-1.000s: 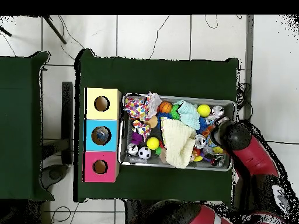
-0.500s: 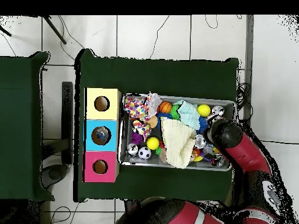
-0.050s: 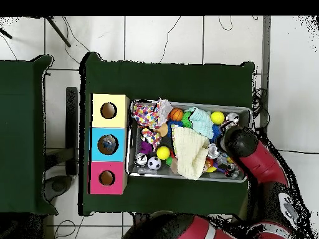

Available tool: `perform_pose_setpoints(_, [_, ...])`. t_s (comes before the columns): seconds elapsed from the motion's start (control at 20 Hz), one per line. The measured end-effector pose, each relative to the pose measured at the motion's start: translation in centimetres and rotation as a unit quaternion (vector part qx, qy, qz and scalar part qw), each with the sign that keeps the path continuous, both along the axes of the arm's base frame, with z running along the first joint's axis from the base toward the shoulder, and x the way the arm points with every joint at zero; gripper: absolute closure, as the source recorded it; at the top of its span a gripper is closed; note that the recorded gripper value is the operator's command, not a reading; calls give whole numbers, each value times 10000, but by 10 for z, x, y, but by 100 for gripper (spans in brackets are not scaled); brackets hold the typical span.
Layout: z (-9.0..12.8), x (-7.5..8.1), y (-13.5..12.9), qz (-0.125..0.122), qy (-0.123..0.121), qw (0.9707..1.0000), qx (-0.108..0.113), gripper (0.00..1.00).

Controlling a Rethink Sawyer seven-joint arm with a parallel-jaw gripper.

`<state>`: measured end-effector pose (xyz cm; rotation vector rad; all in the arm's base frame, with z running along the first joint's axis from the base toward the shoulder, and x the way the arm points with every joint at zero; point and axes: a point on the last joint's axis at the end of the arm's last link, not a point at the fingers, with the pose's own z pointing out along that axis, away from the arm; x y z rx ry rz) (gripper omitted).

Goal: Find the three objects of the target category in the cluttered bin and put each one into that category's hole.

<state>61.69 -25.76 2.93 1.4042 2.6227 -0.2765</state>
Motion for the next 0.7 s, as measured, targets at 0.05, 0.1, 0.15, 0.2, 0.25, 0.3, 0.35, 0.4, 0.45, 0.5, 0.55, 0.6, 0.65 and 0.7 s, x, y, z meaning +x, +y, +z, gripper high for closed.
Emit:
perform_pose_setpoints(0.05, [0, 0, 0, -14, -8, 10000, 4, 0])
perform_pose_setpoints(0.1, [0, 1, 0, -23, -10, 10000, 7, 0])
perform_pose_setpoints(0.15, [0, 1, 0, -29, -12, 10000, 9, 0])
perform_pose_setpoints(0.2, [0, 1, 0, -34, -13, 10000, 11, 0])
perform_pose_setpoints(0.25, [-1, 1, -1, -46, -14, 10000, 16, 0])
perform_pose_setpoints(0.3, [-1, 1, -1, -51, -14, 10000, 18, 0])
perform_pose_setpoints(0.35, [-2, 0, 0, -60, -11, 10000, 24, 0])
perform_pose_setpoints(0.4, [-2, 0, 0, -63, -10, 10000, 26, 0])
perform_pose_setpoints(0.45, [-3, 0, 0, -68, -4, 10000, 31, 0])
perform_pose_setpoints(0.5, [-4, 0, 0, -71, -1, 10000, 33, 0])
perform_pose_setpoints(0.55, [-4, 0, 0, -73, 3, 10000, 37, 0])
perform_pose_setpoints(0.6, [-5, 0, 0, -73, 5, 10000, 37, 0])
perform_pose_setpoints(0.65, [-6, -1, 1, -77, 10, 10000, 42, 0])
perform_pose_setpoints(0.7, [-6, -1, 1, -80, 14, 10000, 46, 0])
